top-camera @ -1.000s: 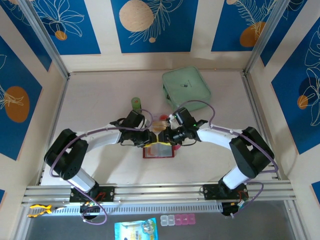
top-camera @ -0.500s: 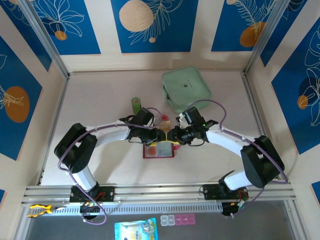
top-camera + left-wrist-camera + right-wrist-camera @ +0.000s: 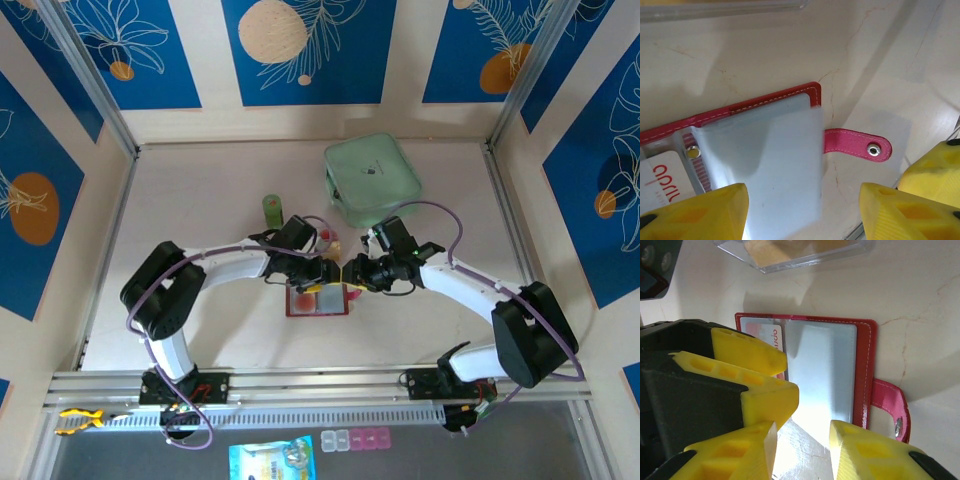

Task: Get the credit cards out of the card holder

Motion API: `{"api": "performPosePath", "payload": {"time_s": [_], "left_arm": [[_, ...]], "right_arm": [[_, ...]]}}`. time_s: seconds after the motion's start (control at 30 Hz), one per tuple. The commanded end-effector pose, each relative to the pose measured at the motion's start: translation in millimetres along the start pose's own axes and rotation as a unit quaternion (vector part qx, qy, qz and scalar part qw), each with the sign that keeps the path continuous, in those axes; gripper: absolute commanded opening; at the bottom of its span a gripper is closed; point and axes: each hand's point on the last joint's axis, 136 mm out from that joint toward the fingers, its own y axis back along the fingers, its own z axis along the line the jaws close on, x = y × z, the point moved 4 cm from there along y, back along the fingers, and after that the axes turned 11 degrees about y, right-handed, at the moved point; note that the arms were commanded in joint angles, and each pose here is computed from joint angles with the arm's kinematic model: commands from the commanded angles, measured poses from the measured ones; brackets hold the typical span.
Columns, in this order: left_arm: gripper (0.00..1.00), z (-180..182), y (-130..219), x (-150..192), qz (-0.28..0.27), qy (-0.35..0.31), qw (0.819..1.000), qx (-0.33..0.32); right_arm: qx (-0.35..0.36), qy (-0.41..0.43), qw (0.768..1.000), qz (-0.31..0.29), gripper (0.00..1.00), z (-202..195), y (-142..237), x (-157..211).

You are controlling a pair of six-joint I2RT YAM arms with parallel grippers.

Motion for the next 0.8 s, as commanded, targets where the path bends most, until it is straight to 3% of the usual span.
{"api": "performPosePath", "payload": {"time_s": [0.0,0.33,0.77], "left_arm": [[0.60,-14,-4,3,0.002,-0.021,1.000,0.016],[0.56,-3,12,-2,-0.025,-0.011,1.000,0.016],[0.44,44,43,-2,-0.060,0.028,0.998,0.002]], "right_arm": [[-0.056,0.024,0.998,-0.005,0.36,24,7,-2],[-0.071,0.023,0.997,0.014,0.35,33,-7,-2],[-0.070,0.040,0.995,0.062,0.30,55,-47,-4]]}}
